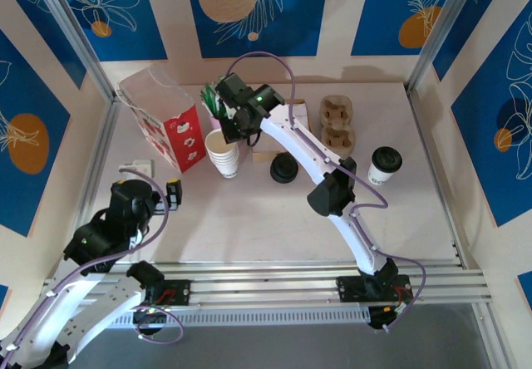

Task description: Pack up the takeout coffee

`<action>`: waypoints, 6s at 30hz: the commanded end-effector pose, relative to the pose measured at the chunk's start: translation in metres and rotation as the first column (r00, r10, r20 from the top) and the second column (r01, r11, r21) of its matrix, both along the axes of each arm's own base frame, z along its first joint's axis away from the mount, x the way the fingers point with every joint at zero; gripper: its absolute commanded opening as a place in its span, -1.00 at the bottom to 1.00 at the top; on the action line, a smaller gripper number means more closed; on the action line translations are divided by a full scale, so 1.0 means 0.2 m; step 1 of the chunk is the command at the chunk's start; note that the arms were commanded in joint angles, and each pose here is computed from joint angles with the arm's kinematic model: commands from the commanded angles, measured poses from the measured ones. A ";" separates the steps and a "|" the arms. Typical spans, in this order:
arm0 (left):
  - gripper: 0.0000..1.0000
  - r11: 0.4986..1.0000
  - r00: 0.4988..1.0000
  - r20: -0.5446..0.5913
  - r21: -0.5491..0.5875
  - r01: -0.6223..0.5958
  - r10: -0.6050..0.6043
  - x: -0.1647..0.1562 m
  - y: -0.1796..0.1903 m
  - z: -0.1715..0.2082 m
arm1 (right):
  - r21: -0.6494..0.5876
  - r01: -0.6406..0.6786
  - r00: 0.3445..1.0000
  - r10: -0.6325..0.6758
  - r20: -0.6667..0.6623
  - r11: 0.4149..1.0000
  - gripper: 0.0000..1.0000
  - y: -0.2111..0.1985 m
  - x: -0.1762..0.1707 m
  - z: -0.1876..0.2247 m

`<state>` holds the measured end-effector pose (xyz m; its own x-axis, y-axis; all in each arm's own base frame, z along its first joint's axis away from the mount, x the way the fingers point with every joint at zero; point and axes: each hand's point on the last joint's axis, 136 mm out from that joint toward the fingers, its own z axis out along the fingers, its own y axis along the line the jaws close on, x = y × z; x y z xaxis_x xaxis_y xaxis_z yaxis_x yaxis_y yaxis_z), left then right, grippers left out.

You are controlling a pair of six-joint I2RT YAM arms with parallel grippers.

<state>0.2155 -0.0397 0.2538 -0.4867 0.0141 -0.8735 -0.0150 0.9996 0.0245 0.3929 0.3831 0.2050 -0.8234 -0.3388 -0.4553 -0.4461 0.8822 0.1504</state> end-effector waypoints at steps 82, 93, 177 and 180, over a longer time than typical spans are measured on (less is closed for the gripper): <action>0.70 0.335 0.994 -0.107 -0.938 -0.093 -0.024 0.38 -0.56 -0.24 | 0.239 0.027 0.991 0.004 -0.131 0.971 -1.00 -0.06 -0.21 0.20; 0.67 0.284 0.994 -0.108 -0.954 -0.099 -0.018 0.41 -0.56 -0.30 | 0.249 0.024 0.990 0.013 -0.143 0.968 -1.00 -0.03 -0.23 0.19; 0.58 0.622 0.971 -0.228 -0.772 -0.132 -0.076 0.40 -0.54 -0.19 | 0.253 0.036 0.995 -0.010 -0.103 0.967 -1.00 -0.03 -0.18 0.22; 0.60 0.628 0.973 -0.221 -0.767 -0.131 -0.068 0.41 -0.53 -0.17 | 0.158 0.045 0.995 -0.031 -0.091 0.986 -1.00 -0.08 -0.17 0.21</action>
<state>0.2948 -0.1514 0.2068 -0.6578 -0.6448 -0.3893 -0.1557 0.6221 -0.7673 0.3587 0.3740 0.2219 -0.9036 -0.2123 -0.3720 -0.3586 0.8500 0.3858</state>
